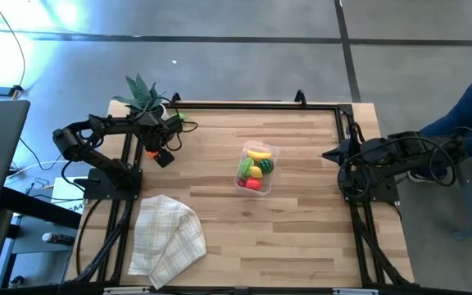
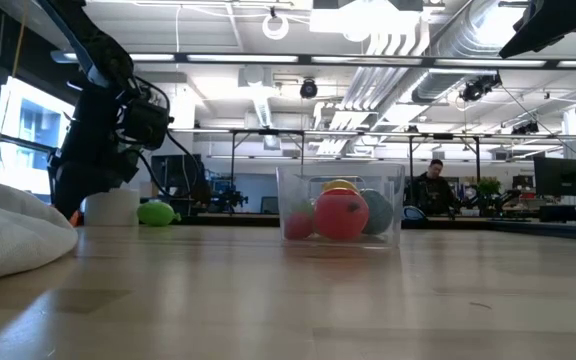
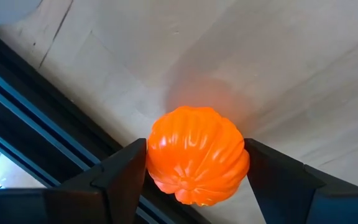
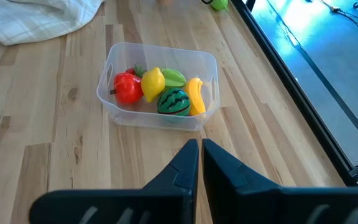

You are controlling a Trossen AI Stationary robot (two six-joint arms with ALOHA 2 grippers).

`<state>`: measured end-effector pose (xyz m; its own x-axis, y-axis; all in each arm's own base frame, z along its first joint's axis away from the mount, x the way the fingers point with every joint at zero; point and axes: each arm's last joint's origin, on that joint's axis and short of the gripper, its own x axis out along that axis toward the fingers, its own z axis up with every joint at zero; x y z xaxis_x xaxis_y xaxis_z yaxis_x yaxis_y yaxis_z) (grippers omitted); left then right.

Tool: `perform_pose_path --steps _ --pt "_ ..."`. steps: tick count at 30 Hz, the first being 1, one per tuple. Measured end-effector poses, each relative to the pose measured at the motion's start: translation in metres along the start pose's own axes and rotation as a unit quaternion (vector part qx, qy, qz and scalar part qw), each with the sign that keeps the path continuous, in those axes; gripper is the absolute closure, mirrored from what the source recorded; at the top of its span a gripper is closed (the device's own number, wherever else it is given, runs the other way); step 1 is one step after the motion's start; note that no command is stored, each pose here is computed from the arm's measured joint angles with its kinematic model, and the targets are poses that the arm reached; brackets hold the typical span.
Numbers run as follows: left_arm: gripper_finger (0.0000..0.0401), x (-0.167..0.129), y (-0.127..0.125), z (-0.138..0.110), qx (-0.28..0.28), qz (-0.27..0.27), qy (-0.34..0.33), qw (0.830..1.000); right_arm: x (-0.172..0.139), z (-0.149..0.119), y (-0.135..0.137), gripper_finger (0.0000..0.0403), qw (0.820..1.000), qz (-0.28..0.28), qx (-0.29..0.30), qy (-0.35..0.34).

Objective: Pick and placing Produce into tupperware
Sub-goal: Put the pumpkin into the transparent bin

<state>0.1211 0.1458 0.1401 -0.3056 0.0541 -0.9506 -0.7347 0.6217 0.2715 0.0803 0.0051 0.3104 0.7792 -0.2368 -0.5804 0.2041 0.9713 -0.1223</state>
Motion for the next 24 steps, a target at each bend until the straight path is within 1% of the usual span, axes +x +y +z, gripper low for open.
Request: perform_pose_path --steps 16,20,24 --pt "0.0163 0.0 -0.001 -0.002 -0.003 -0.022 0.01 1.0 0.0 0.0 0.0 0.0392 1.0 0.0 0.0 0.0" --pt "0.0162 -0.002 -0.002 0.0 -0.003 -0.036 0.008 0.999 0.0 0.0 0.0 0.0392 1.0 0.0 0.0 0.0" --pt "0.0164 -0.01 -0.001 0.006 0.011 -0.059 -0.009 0.998 0.0 0.0 0.0 0.0392 1.0 0.0 0.0 0.0"
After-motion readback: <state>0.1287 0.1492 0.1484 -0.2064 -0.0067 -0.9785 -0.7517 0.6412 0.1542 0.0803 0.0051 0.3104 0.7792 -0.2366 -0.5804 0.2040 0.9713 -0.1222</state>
